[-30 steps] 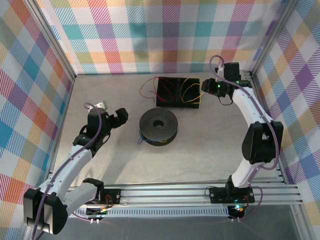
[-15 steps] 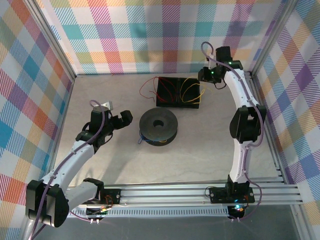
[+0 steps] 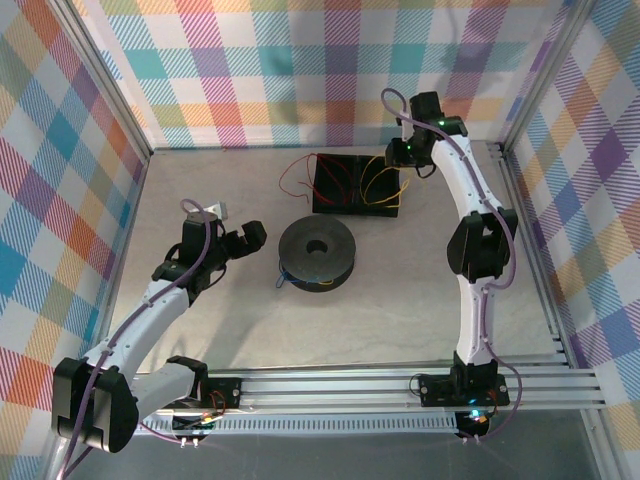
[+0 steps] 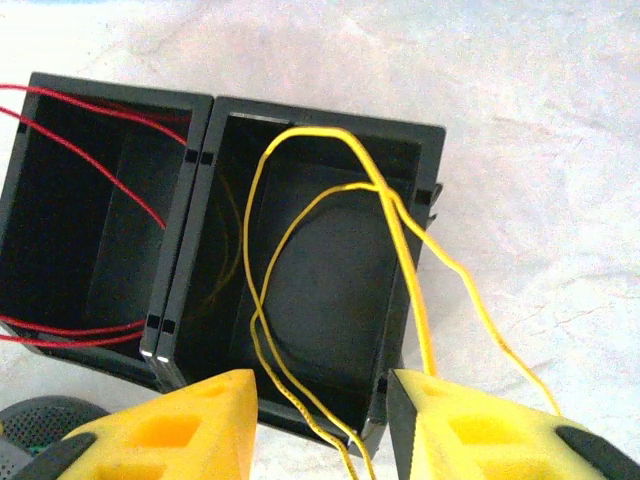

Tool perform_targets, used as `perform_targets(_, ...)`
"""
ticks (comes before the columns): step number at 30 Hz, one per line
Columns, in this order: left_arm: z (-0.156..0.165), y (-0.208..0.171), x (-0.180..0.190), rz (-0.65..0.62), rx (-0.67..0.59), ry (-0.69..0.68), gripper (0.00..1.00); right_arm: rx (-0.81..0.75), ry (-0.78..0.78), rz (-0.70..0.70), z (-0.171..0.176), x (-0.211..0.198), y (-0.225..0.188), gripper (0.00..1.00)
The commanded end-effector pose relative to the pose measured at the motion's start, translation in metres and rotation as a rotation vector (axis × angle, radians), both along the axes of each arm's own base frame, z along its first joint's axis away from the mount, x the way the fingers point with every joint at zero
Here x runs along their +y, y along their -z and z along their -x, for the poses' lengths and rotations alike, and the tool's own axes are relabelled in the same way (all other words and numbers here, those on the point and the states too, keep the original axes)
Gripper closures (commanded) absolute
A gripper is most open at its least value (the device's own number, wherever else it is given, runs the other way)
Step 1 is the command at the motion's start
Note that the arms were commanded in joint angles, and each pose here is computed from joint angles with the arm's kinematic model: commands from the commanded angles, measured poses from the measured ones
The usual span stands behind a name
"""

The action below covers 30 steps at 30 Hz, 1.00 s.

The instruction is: Wrap the cables

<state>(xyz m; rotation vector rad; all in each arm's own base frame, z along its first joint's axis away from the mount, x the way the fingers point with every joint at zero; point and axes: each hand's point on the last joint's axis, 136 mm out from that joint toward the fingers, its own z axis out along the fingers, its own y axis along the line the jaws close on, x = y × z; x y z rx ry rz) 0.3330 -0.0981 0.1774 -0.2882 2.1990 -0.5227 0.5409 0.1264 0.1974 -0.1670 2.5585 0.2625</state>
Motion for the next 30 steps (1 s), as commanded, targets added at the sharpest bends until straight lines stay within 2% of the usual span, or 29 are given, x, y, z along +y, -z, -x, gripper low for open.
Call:
perform_targets(1, 0.000, -0.010, -0.005, -0.001, -0.033, 0.029, 0.00, -0.058, 0.015, 0.023, -0.001, -0.007, -0.025, 0.56)
perform_targets(6, 0.000, -0.010, -0.006, 0.002, -0.032, 0.035, 0.00, -0.041, 0.023, 0.051, -0.004, -0.012, -0.017, 0.52)
perform_targets(17, 0.000, -0.009, -0.010, 0.002, -0.029, 0.050, 0.00, 0.070, 0.028, 0.086, -0.008, -0.020, 0.034, 0.58)
perform_targets(21, 0.001, -0.011, -0.012, 0.005, -0.034, 0.048, 0.00, 0.082, 0.014, 0.066, -0.008, -0.016, 0.035, 0.66)
perform_targets(27, 0.003, -0.017, -0.017, 0.032, -0.056, 0.058, 0.00, 0.044, 0.007, 0.044, -0.006, -0.012, 0.012, 0.93)
perform_targets(30, 0.005, -0.021, -0.020, 0.043, -0.071, 0.066, 0.00, 0.007, 0.012, 0.037, -0.004, -0.014, -0.008, 1.00)
